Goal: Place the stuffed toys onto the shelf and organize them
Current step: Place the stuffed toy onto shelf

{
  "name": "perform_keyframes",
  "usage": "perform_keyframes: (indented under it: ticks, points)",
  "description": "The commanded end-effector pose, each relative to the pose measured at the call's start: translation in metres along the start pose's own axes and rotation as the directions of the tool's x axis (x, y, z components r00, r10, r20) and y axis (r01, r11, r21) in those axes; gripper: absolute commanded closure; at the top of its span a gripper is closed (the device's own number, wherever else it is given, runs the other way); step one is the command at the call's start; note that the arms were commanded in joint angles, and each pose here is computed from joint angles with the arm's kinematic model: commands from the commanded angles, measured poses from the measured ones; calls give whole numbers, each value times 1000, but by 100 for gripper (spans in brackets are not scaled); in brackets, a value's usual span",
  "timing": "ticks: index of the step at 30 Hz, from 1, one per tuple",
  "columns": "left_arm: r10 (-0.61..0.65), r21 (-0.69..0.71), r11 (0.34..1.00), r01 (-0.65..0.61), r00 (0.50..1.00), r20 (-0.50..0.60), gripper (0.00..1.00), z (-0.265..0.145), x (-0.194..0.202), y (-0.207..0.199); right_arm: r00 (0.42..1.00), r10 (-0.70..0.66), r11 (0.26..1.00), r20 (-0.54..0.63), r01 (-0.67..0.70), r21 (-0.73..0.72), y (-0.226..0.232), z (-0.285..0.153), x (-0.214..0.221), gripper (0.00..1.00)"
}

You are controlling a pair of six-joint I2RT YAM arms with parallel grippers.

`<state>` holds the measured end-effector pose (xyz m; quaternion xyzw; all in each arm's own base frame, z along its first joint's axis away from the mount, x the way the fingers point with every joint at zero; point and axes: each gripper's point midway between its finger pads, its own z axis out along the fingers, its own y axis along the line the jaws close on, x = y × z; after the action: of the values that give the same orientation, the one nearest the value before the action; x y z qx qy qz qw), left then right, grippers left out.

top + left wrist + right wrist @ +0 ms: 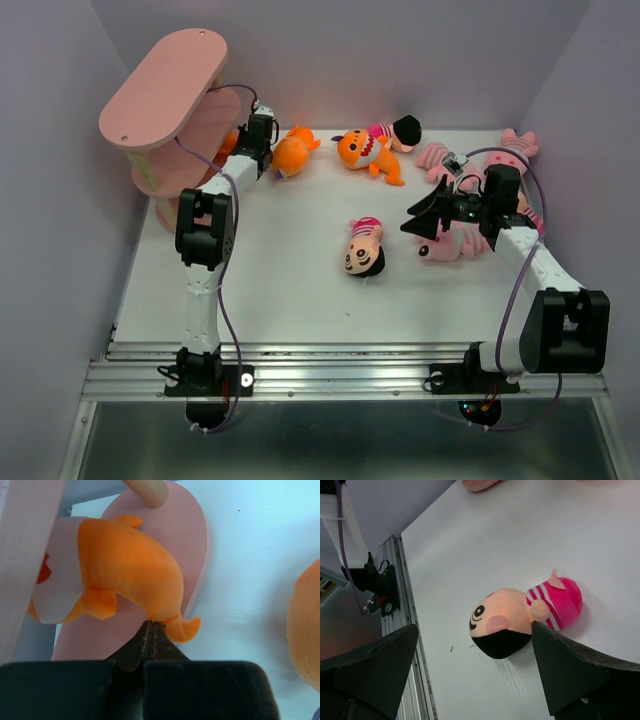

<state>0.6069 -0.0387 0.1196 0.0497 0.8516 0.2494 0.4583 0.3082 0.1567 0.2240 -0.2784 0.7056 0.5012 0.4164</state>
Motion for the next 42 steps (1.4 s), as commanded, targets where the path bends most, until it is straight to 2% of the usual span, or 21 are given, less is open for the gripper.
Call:
perform_keyframes:
  ticks: [1, 15, 24, 27, 28, 31, 32, 35, 39, 42]
  points:
    - [27, -5, 1000, -27, 998, 48, 100, 7, -16, 3, 999, -41, 999, 11, 41, -13, 0, -1, -8, 0]
    - [35, 30, 999, -37, 997, 65, 100, 20, -19, -10, 1000, -29, 999, 0, 29, -19, -5, 0, -4, 0]
    - [-2, 31, 1000, -1, 995, 95, 100, 13, -35, -4, 1000, -30, 999, -1, 30, -18, -5, 0, -4, 0]
    - [-10, 28, 1000, 7, 995, 96, 91, 11, -36, -2, 1000, -28, 999, -2, 28, -18, -6, 0, -3, 0]
    - [-14, 26, 1000, 12, 995, 98, 82, 10, -38, -1, 1000, -29, 999, -2, 29, -16, -5, 0, -4, 0]
    - [-20, 21, 1000, 18, 995, 97, 69, 10, -38, 1, 999, -34, 999, -1, 33, -15, -5, 0, -4, 0]
    - [-25, 15, 1000, 24, 995, 98, 60, 9, -39, 2, 999, -36, 999, 0, 36, -13, -5, 0, -5, 0]
    - [-31, 7, 1000, 31, 995, 93, 48, 7, -38, 4, 999, -35, 999, -1, 35, -13, -5, 0, -4, 0]
    - [-47, 4, 999, 47, 994, 100, 40, 2, -44, 9, 999, -36, 999, -1, 36, -13, -5, 0, -5, 0]
    - [-66, 23, 998, 64, 992, 112, 37, -5, -52, 10, 999, -42, 999, 1, 42, -15, -3, 0, -6, 0]
